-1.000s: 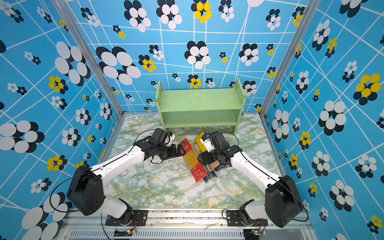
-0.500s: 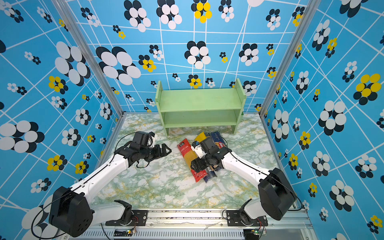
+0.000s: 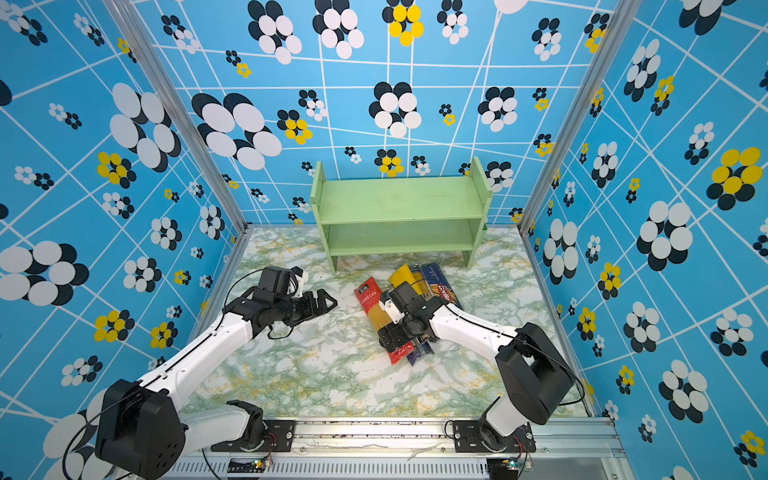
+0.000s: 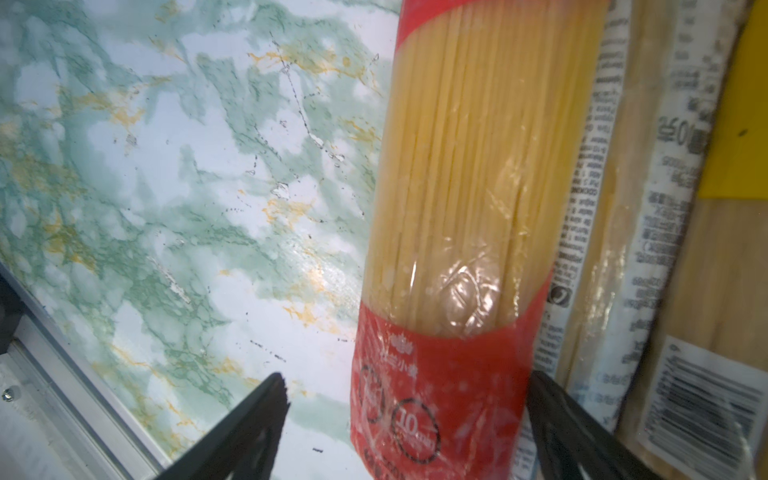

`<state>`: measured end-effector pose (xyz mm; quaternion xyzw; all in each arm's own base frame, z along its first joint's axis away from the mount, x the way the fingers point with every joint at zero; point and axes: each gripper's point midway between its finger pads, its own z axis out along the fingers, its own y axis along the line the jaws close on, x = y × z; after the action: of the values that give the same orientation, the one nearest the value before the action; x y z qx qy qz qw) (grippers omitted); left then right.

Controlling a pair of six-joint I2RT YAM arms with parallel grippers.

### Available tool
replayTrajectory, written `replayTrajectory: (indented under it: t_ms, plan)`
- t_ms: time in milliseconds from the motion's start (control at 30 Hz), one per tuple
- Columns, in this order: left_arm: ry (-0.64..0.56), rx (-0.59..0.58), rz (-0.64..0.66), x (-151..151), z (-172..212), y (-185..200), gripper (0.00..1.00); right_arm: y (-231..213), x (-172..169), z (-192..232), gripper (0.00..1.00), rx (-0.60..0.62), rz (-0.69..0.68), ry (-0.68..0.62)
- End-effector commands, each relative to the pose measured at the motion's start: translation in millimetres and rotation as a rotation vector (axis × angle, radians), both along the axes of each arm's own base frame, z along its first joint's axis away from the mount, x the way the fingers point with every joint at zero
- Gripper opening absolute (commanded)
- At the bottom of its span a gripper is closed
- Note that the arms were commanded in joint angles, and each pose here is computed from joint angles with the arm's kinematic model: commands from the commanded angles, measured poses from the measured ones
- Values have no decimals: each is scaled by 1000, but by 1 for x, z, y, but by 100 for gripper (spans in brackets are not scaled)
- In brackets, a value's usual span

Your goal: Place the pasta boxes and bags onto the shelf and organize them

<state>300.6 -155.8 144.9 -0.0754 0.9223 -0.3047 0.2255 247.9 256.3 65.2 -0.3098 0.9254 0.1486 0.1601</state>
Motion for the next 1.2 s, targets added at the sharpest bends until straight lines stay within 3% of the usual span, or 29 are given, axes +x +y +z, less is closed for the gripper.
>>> replayTrajectory:
  t_ms: [0,467,833,1167]
  plan:
    - [-25,-19,-10,-1,3,1,99,2,-2,-7,92,-42,-3,6]
    - [-1,-7,-11,-9,-16,9,99,28,-14,-19,88,-50,-16,16]
    - [-1,-8,13,-14,-19,21,99,41,8,-32,84,-141,-117,5]
    - [5,-29,36,-16,-23,26,99,36,-8,-49,79,-268,-112,18]
